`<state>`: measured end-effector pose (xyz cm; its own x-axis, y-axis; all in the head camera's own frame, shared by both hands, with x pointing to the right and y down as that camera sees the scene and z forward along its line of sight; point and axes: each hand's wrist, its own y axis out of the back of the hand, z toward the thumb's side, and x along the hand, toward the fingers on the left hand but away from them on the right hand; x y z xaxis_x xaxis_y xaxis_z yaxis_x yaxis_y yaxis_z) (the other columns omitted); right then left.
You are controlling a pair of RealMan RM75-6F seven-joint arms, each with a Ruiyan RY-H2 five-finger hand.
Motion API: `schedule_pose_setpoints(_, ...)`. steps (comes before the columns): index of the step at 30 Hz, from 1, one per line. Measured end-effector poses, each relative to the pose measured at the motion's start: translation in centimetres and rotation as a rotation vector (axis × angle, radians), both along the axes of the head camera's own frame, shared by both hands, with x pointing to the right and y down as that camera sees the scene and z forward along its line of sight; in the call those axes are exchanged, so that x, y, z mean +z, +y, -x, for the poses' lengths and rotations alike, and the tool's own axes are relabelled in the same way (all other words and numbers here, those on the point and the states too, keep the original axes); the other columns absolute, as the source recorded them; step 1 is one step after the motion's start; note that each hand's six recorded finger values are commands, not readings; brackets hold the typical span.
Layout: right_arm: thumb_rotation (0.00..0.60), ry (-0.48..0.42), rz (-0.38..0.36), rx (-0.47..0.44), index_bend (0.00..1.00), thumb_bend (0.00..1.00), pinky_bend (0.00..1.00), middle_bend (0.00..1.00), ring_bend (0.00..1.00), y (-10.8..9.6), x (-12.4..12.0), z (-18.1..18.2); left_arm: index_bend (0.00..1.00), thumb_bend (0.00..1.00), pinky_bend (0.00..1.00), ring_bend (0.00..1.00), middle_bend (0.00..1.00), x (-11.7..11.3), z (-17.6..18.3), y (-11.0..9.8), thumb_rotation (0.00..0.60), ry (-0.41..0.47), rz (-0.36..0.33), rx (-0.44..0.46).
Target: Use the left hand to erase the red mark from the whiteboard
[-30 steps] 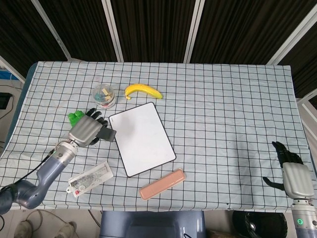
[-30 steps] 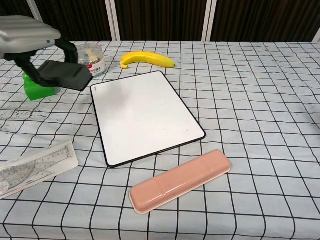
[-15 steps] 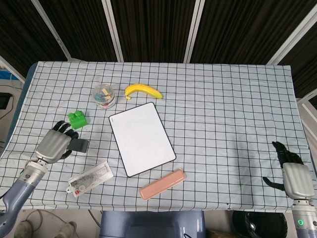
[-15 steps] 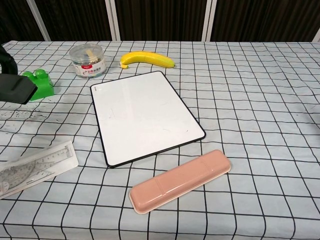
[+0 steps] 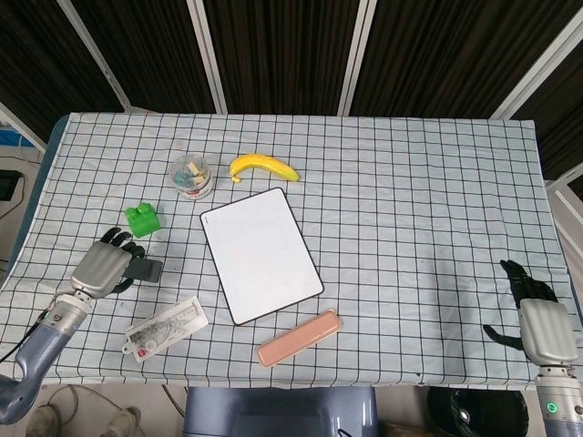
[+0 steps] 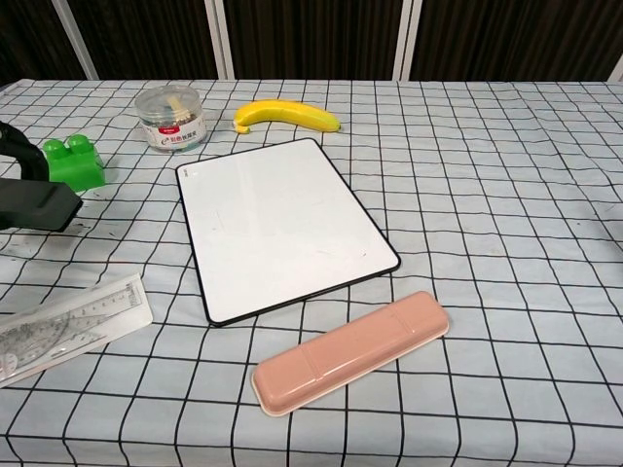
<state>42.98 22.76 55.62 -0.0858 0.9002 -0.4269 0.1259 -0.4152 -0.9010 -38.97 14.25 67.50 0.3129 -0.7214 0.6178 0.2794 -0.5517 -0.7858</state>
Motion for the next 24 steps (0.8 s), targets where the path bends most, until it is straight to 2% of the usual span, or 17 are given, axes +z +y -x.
schedule_pose_setpoints(8,0.600,0.000,-0.001,0.002,0.06,0.04,0.21,0.12,0.21,0.0,0.0,-0.1,0.36,0.21,0.15,0.16,0.39,2.0,-0.9,0.1,0.600,-0.046,0.045,0.015)
schedule_pose_setpoints(12,0.600,-0.001,0.001,0.003,0.06,0.04,0.21,0.12,0.21,0.0,0.0,-0.1,0.16,0.16,0.09,0.07,0.25,2.1,-1.1,-0.1,0.600,-0.065,0.042,0.029)
schedule_pose_setpoints(14,0.600,-0.001,0.000,0.002,0.06,0.04,0.21,0.12,0.21,-0.1,0.0,-0.1,0.10,0.16,0.07,0.03,0.20,2.1,-1.0,0.0,0.600,-0.085,0.046,0.041)
schedule_pose_setpoints(17,0.600,-0.002,-0.001,0.001,0.06,0.04,0.21,0.12,0.21,-0.1,0.0,-0.1,0.04,0.16,0.05,0.00,0.15,1.8,-1.1,0.2,0.600,-0.096,0.054,0.048)
schedule_pose_setpoints(20,0.600,-0.001,-0.001,0.002,0.06,0.04,0.21,0.12,0.21,-0.1,0.0,-0.1,0.03,0.16,0.05,0.00,0.14,0.8,-1.3,0.3,0.600,-0.076,0.050,0.039)
schedule_pose_setpoints(24,0.600,-0.001,-0.001,0.003,0.06,0.04,0.21,0.12,0.21,-0.1,0.0,-0.1,0.03,0.16,0.05,0.00,0.14,-1.8,-1.5,-0.1,0.600,-0.029,-0.017,0.012)
